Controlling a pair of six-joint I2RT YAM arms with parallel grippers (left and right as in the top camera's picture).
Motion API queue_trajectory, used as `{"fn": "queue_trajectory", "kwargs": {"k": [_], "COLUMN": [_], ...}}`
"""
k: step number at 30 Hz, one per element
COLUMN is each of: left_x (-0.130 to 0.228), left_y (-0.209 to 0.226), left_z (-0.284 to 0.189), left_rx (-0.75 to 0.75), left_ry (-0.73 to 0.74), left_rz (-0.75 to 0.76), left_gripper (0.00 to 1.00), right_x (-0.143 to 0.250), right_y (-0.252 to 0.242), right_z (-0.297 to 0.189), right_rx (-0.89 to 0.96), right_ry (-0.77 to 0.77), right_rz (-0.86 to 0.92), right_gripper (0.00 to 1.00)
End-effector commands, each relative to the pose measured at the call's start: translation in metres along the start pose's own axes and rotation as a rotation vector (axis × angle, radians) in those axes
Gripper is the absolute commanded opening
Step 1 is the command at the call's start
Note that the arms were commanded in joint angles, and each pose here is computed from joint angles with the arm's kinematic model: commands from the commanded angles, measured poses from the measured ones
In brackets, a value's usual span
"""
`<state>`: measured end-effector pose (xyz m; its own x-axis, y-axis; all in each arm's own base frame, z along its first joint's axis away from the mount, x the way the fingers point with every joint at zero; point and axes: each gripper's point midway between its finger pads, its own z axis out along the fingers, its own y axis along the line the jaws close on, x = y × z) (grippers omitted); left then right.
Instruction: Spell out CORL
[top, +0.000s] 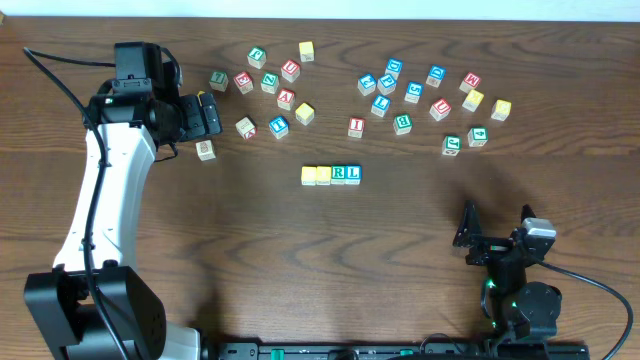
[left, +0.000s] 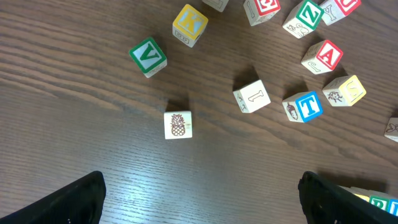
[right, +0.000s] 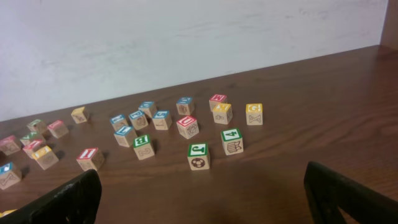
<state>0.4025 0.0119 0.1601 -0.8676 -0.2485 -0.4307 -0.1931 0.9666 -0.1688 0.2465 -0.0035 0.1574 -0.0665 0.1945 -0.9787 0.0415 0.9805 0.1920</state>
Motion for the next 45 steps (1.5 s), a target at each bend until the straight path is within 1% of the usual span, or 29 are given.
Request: {"fn": "queue_trajectory", "kwargs": {"k": [1, 21, 28, 33, 35, 41, 45], "left_x": [-0.010, -0.010, -0.011, 0.002, 0.009, 0.030, 0.047], "left_y": [0.000, 0.001, -0.002, -0.001, 0.004, 0.013, 0.016], "left_z": [-0.011, -0.012, -0.036, -0.066, -0.079, -0.117, -0.125], "left_rx": [-0.007, -0.007, -0.012, -0.004, -0.029, -0.049, -0.029], "left_ry": [-0.040, -0.041, -0.101, -0.162, -0.200, -0.400, -0.539], "left_rz": [0.017, 0.017, 0.036, 0.043, 0.051, 0.077, 0.097], "left_gripper": [0.98, 0.98, 0.98, 0.98, 0.98, 0.98, 0.98], "right_x": [0.000, 0.000, 0.000, 0.000, 0.000, 0.000, 0.000], "right_y": [-0.002, -0.002, -0.002, -0.002, -0.002, -0.002, -0.002], "right_z": [0.000, 0.000, 0.000, 0.000, 0.000, 0.000, 0.000], "right_rx": [0.007, 0.007, 0.007, 0.007, 0.007, 0.007, 0.007], "right_ry": [-0.003, -0.003, -0.003, -0.003, -0.003, -0.003, -0.003], "right_rz": [-0.014, -0.014, -0.014, -0.014, -0.014, -0.014, -0.014], "right_gripper": [0.99, 0.99, 0.99, 0.99, 0.99, 0.99, 0.99]}}
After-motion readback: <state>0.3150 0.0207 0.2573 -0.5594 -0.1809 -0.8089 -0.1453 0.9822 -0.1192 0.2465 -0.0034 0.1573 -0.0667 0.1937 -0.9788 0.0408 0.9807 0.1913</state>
